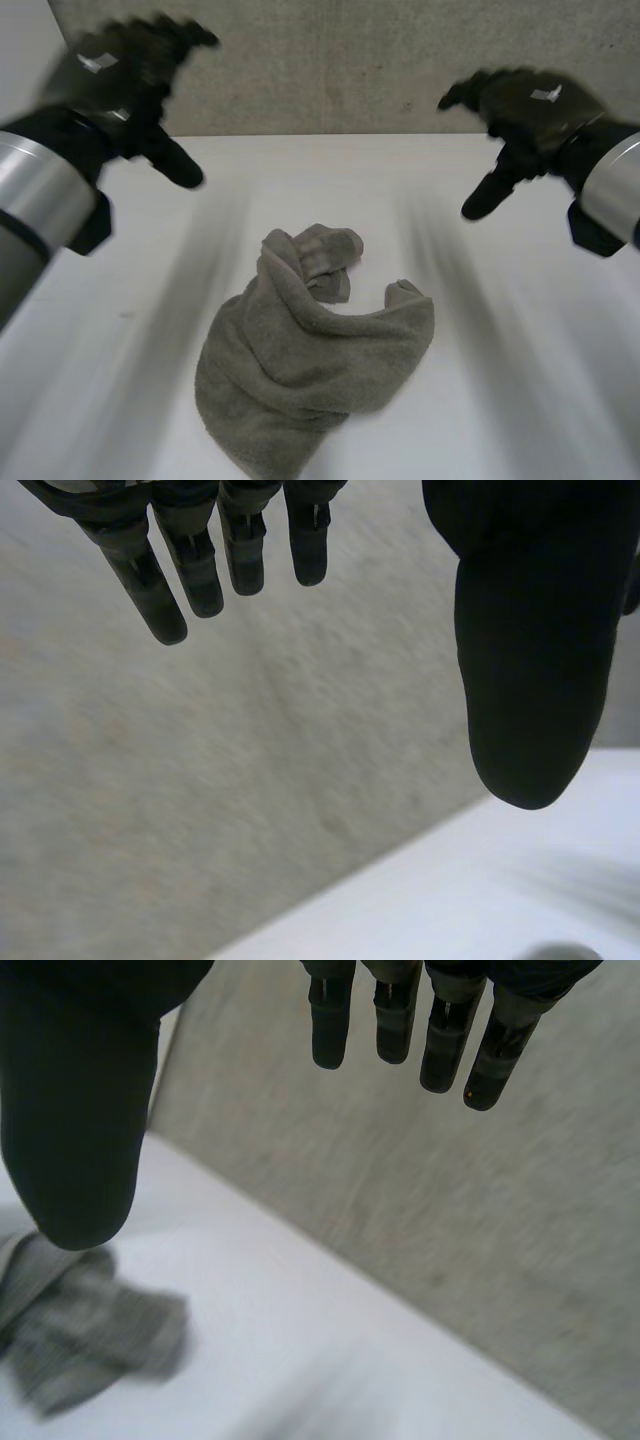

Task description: Fold the towel.

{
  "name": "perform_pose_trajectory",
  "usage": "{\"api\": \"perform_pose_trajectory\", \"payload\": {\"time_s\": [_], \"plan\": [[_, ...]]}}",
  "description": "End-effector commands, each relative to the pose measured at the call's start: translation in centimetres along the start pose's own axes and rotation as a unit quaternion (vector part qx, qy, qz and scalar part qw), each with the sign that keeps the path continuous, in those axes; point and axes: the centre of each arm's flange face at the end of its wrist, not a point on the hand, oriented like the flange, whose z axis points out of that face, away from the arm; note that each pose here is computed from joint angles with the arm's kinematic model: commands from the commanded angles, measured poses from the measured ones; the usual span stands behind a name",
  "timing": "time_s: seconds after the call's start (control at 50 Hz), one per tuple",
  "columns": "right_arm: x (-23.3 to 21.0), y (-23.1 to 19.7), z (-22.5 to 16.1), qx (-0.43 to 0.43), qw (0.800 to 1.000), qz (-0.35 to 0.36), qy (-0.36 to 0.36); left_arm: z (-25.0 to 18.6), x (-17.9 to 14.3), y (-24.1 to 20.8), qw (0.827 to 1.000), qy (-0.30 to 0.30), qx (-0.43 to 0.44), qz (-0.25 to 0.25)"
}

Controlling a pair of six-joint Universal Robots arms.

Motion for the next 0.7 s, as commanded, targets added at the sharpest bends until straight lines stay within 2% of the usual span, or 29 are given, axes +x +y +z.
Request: {"api": "perform_pose_trajectory", "payload": {"time_s": [0.02,0.08,0.12,0.14,0.16,0.24,0.3,0.48,0.7], "plan": [[-1.0,5.9,2.4,-0.121,0.991,0.010,-0.048,3.7,1.2,8.0,0.992,0.065,-0.112,0.013],[-1.3,6.9,2.7,-0.137,0.989,0.015,-0.054,4.3,1.2,9.6,0.989,0.069,-0.129,0.029],[-2.3,9.4,3.1,-0.173,0.982,0.024,-0.072,5.3,1.4,12.8,0.981,0.083,-0.163,0.069],[-2.6,10.6,3.4,-0.188,0.979,0.029,-0.077,5.3,1.4,12.8,0.981,0.083,-0.163,0.069],[-2.6,10.6,3.4,-0.188,0.979,0.029,-0.077,5.8,1.5,14.4,0.976,0.093,-0.173,0.089],[-3.2,13.5,4.4,-0.205,0.974,0.059,-0.079,6.9,2.2,18.3,0.965,0.138,-0.174,0.137],[-4.1,15.0,5.0,-0.205,0.972,0.083,-0.084,7.3,2.4,19.8,0.961,0.160,-0.165,0.152],[-6.4,18.2,5.8,-0.221,0.964,0.106,-0.105,7.9,2.7,21.8,0.960,0.175,-0.154,0.152],[-7.3,18.4,5.7,-0.222,0.962,0.102,-0.122,8.5,2.7,22.1,0.962,0.173,-0.143,0.157]]}}
